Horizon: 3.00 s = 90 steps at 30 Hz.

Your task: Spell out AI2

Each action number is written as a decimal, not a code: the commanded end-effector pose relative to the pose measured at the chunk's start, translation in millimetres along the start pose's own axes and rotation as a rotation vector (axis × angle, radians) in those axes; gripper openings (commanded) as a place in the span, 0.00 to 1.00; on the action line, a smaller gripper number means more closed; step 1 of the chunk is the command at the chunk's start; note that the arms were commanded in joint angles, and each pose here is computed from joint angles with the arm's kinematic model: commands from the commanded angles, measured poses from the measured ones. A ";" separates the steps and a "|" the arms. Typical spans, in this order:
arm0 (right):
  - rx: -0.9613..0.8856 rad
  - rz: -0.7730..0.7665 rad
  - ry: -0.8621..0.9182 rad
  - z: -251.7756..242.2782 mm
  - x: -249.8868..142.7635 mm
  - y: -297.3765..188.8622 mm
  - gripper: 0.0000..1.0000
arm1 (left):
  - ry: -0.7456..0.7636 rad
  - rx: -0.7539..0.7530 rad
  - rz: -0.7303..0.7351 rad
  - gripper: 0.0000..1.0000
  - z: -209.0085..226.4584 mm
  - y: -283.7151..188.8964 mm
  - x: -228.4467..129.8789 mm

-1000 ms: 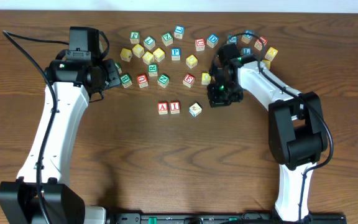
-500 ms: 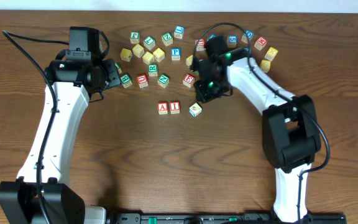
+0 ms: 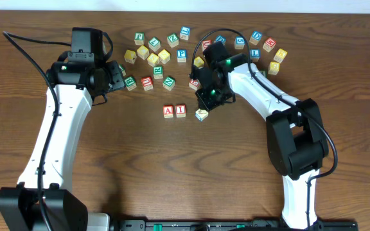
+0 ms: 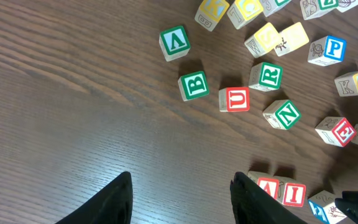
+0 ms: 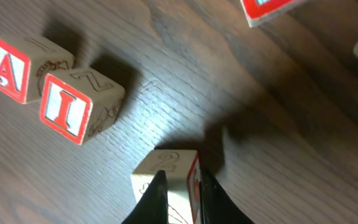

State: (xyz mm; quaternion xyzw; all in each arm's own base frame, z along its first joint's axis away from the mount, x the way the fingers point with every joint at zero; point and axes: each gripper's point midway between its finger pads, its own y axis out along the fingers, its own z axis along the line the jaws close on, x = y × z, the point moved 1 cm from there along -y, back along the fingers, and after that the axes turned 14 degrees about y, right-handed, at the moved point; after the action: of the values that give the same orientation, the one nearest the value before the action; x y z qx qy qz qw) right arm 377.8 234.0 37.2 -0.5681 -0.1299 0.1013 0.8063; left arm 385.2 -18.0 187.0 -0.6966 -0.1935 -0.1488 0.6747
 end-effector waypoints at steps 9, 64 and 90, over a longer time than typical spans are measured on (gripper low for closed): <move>-0.063 0.039 0.002 -17.3 -17.7 14.0 0.17 | 0.008 0.015 0.005 0.50 3.0 1.5 -2.1; -0.195 0.113 0.298 -156.0 -41.9 20.6 0.22 | 0.008 0.015 0.001 0.50 3.0 1.5 -1.2; -0.112 0.176 0.321 -101.3 -47.6 17.1 0.23 | 0.008 0.015 0.001 0.50 2.9 1.6 -1.2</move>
State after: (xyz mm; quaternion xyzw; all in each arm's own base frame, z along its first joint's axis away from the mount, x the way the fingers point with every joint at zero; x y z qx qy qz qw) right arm 386.0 119.8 9.2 -0.6153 0.0216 0.0397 0.7870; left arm 386.6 -18.1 187.8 -0.6962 -0.1959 -0.1512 0.6739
